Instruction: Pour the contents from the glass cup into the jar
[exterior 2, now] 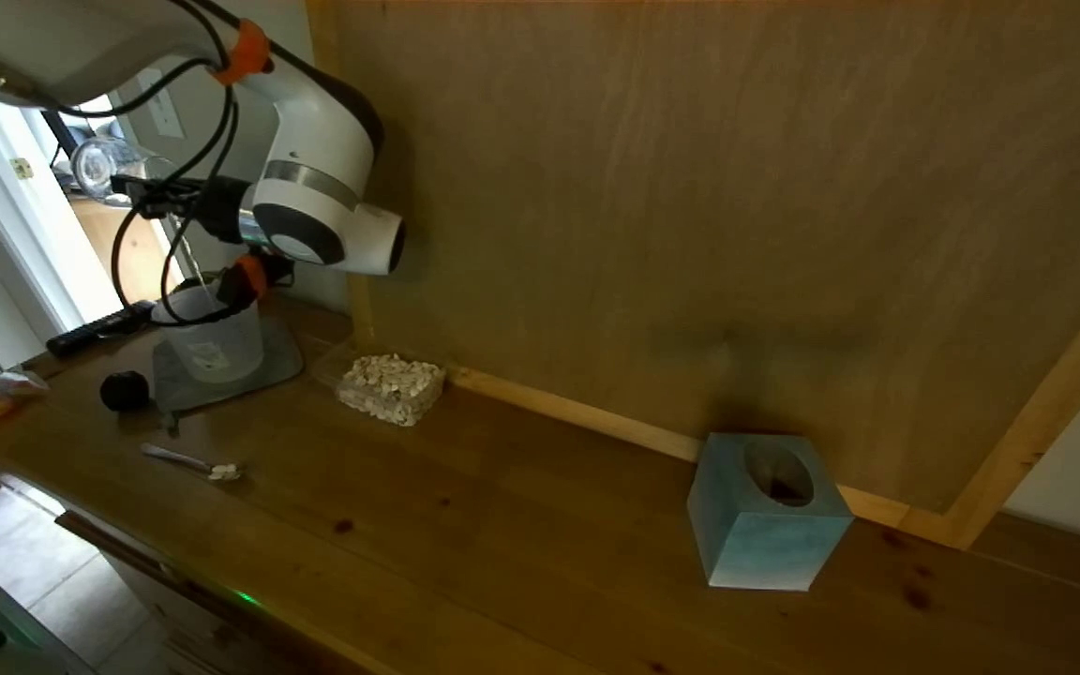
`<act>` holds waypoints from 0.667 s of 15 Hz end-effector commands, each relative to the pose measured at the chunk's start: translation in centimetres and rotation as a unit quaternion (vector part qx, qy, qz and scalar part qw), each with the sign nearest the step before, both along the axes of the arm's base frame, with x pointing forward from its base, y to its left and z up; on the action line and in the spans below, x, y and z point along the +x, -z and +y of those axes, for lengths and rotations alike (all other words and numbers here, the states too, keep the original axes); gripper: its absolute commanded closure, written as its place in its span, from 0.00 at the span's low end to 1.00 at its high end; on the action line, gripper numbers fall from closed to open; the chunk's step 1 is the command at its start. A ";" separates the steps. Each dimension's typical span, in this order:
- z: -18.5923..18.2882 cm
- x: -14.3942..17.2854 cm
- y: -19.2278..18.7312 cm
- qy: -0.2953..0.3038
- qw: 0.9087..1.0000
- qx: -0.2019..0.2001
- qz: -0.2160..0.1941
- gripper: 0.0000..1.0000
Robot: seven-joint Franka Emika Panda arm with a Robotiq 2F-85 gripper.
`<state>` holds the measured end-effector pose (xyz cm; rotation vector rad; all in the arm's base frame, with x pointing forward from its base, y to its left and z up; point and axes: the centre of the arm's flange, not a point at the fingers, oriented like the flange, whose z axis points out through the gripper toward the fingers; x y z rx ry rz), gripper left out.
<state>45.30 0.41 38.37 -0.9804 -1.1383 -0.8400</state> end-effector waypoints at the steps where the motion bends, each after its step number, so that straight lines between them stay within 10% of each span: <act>1: -0.3 0.8 -0.4 0.003 1.000 0.024 -0.004 0.99; 10: 0.4 0.9 -0.5 0.010 1.000 -0.002 0.004 0.99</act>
